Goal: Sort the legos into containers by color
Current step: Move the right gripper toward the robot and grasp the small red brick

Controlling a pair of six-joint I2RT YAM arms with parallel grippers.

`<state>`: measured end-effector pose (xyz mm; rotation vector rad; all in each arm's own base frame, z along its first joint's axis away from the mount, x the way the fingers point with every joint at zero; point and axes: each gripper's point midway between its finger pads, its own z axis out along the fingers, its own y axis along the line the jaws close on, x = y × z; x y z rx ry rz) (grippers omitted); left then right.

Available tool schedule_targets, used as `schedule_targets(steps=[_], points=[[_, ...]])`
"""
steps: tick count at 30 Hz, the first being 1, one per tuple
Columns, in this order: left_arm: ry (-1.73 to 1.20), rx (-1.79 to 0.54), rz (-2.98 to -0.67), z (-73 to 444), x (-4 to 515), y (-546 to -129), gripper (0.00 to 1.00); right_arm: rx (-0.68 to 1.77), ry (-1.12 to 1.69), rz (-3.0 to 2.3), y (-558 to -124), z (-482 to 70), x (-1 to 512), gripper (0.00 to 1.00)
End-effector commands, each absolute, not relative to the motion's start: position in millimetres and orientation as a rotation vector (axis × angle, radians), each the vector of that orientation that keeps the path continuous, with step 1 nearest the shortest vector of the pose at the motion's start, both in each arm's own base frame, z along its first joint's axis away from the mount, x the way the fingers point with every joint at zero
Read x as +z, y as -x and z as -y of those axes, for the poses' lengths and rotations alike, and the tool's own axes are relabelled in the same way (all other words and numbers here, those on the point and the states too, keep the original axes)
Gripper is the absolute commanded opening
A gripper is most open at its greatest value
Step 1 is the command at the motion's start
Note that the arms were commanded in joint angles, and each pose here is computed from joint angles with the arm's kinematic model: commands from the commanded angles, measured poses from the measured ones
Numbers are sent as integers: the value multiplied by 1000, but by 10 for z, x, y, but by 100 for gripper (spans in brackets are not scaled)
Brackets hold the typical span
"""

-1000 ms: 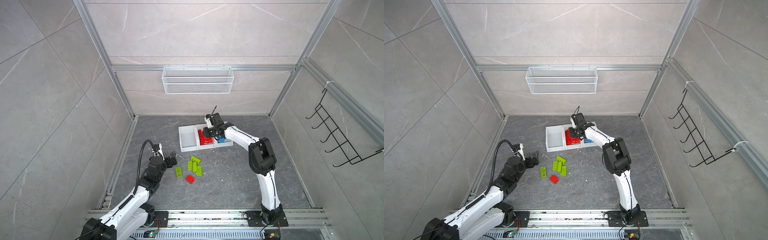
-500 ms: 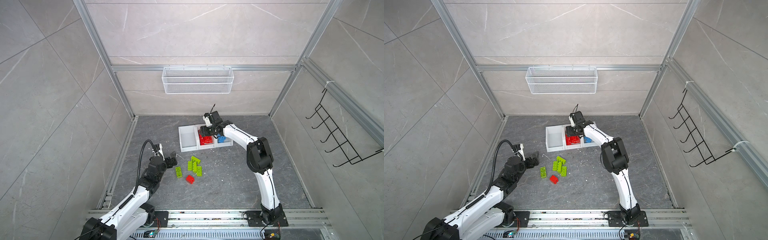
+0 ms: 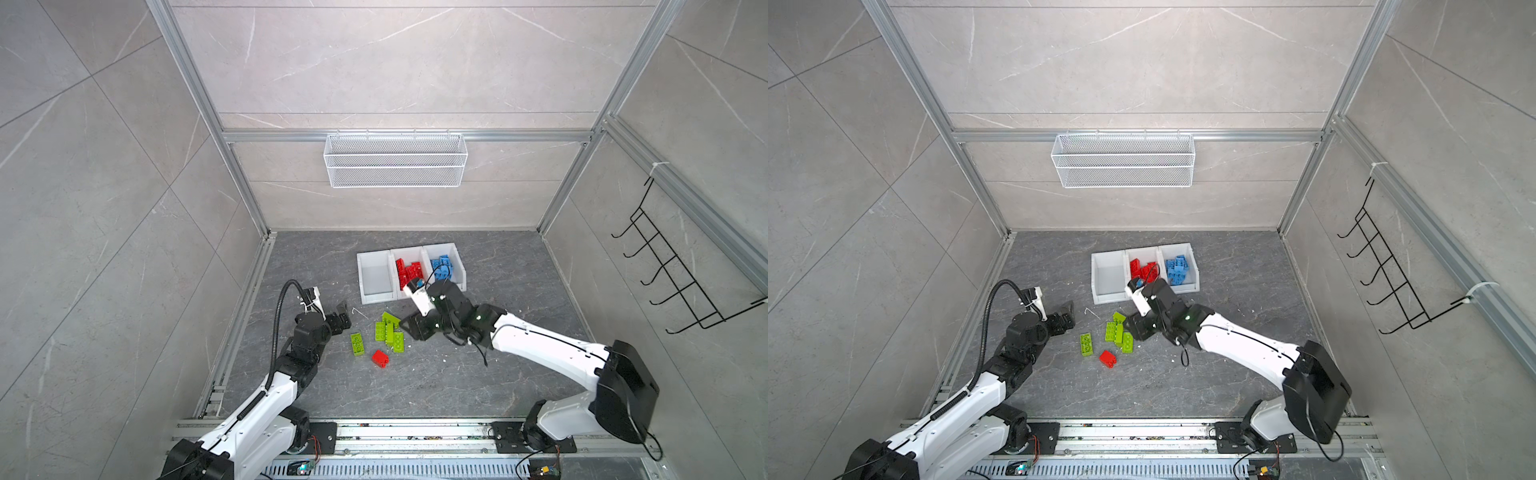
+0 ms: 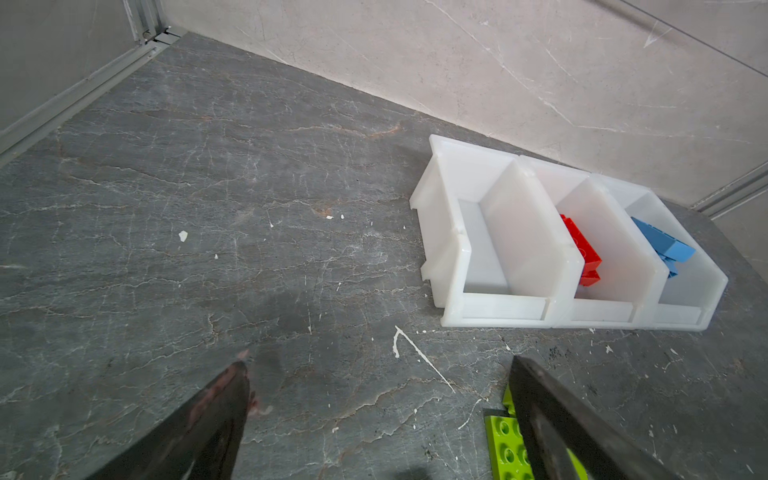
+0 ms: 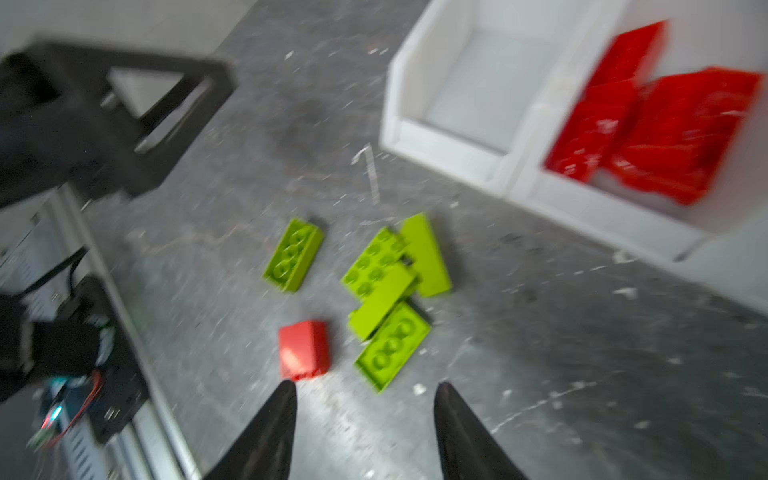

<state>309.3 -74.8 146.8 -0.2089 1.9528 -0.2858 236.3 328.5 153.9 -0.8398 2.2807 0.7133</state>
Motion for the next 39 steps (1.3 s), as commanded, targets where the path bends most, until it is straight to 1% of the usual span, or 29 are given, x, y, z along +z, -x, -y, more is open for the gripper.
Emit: schedule_targets(steps=[1,5,7,11,13,17,26,28,33,39], points=[[270,-278,-1896,655,1636,-3130,99,657,889,-2328,-2128,-3292,1226,56],[305,-278,-1887,595,1631,-3120,99,583,1097,-2357,-1833,-3488,941,58],[324,-284,-1887,564,1617,-3116,99,564,1151,-2361,-1785,-3602,862,59],[374,-315,-1896,475,1574,-3129,99,527,1194,-2380,-1820,-3783,738,59],[402,-328,-1901,428,1545,-3131,99,471,1190,-2399,-1889,-3799,664,60],[422,-355,-1893,402,1551,-3128,99,455,1205,-2398,-1930,-3891,597,60],[426,-364,-1898,408,1539,-3134,99,366,1249,-2437,-1946,-3940,376,58],[424,-364,-1899,410,1536,-3130,99,343,1235,-2442,-1975,-3936,347,55],[426,-360,-1893,400,1548,-3123,99,337,1229,-2442,-1995,-3966,310,53],[421,-362,-1896,409,1536,-3125,99,328,1224,-2439,-2009,-3984,286,45]])
